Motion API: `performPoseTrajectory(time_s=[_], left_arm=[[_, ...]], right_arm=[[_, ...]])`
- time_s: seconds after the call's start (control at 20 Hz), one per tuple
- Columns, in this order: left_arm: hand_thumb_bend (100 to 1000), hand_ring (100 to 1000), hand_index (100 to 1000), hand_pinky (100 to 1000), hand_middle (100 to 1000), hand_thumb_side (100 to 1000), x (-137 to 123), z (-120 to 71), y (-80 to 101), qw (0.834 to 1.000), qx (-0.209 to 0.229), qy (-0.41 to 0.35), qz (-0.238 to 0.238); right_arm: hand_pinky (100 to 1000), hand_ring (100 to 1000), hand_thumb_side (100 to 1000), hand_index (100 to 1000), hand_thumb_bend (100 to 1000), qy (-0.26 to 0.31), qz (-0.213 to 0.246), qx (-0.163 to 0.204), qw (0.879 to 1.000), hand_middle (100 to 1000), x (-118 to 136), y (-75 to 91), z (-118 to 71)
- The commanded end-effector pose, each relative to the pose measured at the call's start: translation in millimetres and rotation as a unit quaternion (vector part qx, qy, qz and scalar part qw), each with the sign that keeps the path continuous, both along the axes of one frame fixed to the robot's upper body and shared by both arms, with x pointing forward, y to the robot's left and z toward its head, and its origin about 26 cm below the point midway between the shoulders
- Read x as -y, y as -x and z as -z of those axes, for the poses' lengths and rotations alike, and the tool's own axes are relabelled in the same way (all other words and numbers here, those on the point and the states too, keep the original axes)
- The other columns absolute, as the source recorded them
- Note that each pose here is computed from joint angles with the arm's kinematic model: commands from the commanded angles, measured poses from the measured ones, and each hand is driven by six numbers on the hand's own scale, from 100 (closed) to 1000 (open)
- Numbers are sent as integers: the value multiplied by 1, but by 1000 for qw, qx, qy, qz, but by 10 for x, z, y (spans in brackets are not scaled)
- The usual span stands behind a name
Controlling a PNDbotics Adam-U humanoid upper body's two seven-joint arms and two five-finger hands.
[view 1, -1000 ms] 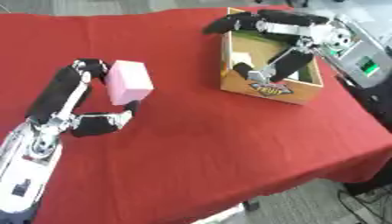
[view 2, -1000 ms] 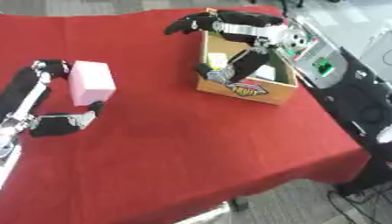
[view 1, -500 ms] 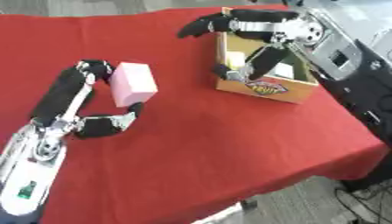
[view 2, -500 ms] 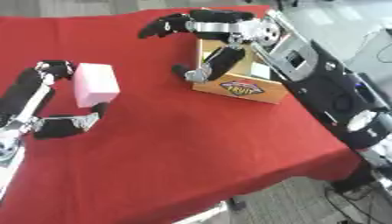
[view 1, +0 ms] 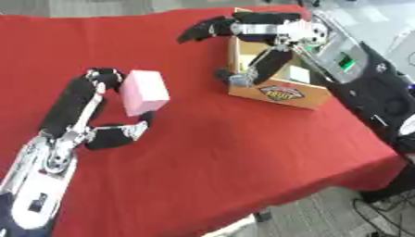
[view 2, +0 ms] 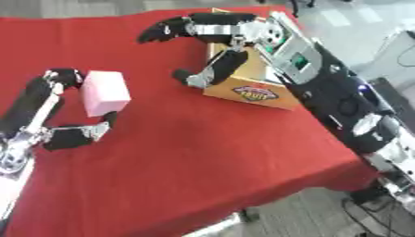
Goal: Pick up the objects with one hand, pass them to the other hand, and then place them into the box on the other side of the table.
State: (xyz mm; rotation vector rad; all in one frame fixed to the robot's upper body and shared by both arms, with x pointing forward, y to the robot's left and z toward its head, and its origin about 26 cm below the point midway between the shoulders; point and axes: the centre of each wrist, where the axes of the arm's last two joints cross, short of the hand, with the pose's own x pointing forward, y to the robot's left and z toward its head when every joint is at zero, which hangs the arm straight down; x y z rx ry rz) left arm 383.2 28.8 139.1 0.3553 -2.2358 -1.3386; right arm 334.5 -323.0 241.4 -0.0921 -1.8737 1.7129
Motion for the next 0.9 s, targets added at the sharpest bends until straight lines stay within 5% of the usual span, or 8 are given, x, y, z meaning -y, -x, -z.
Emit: performPoseTrajectory(time_s=[0.05,0.9], left_arm=[[100,546,538,699,467,253,100,-104,2,1000,18,11,5],[100,548,543,698,467,248,357,-132,76,999,35,17,31]], right_arm=[[988,1000,198,1000,100,8,0,5,1000,953,13,-5,-105],[1000,1000,199,1000,100,14,5,-23,1000,941,-24,-69,-89]])
